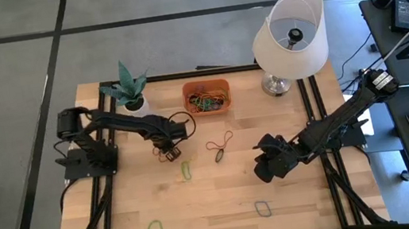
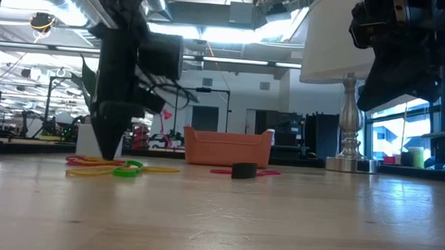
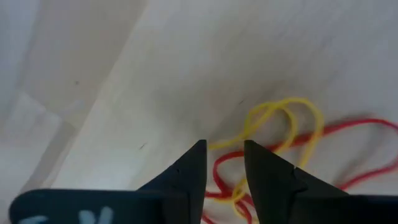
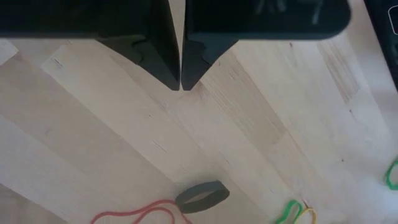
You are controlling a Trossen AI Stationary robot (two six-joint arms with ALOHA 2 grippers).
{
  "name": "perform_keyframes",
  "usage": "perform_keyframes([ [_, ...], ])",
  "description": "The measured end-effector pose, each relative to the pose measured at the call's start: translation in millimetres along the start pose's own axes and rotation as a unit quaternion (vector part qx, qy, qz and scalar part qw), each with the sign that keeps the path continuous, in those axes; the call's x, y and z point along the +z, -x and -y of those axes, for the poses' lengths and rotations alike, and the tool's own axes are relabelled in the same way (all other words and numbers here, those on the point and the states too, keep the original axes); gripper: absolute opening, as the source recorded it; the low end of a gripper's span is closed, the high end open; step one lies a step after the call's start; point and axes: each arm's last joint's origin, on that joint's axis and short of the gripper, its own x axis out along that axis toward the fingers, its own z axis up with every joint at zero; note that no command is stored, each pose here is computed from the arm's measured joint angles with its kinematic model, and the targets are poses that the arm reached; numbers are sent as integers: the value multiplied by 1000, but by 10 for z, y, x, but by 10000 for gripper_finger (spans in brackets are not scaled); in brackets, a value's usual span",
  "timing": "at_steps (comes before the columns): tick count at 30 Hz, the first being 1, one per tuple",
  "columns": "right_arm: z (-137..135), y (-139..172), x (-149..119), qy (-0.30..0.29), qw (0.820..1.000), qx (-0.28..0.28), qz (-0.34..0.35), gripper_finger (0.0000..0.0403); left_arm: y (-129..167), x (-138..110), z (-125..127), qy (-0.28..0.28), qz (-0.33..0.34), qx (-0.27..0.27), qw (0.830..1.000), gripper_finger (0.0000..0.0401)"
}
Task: Pick and place rubber bands into bin
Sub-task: Put the left yellow rubber band into the orange bin
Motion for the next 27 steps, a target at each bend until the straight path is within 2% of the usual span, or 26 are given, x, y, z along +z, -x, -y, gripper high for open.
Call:
perform_keyframes([
  [6,-4,0,1,-1,1000,2,0,21,-151,25,33,-14,-16,29,999,81],
  [13,-6,0,2,-2,1000,3,1,21,-83,38,20,-22,4,25,999,8],
  [19,-7,0,3,-2,1000,4,1,21,125,27,-24,-1,27,14,1000,3],
  [27,-8,0,3,-2,1000,4,1,21,459,-112,-74,26,68,-1,997,2],
])
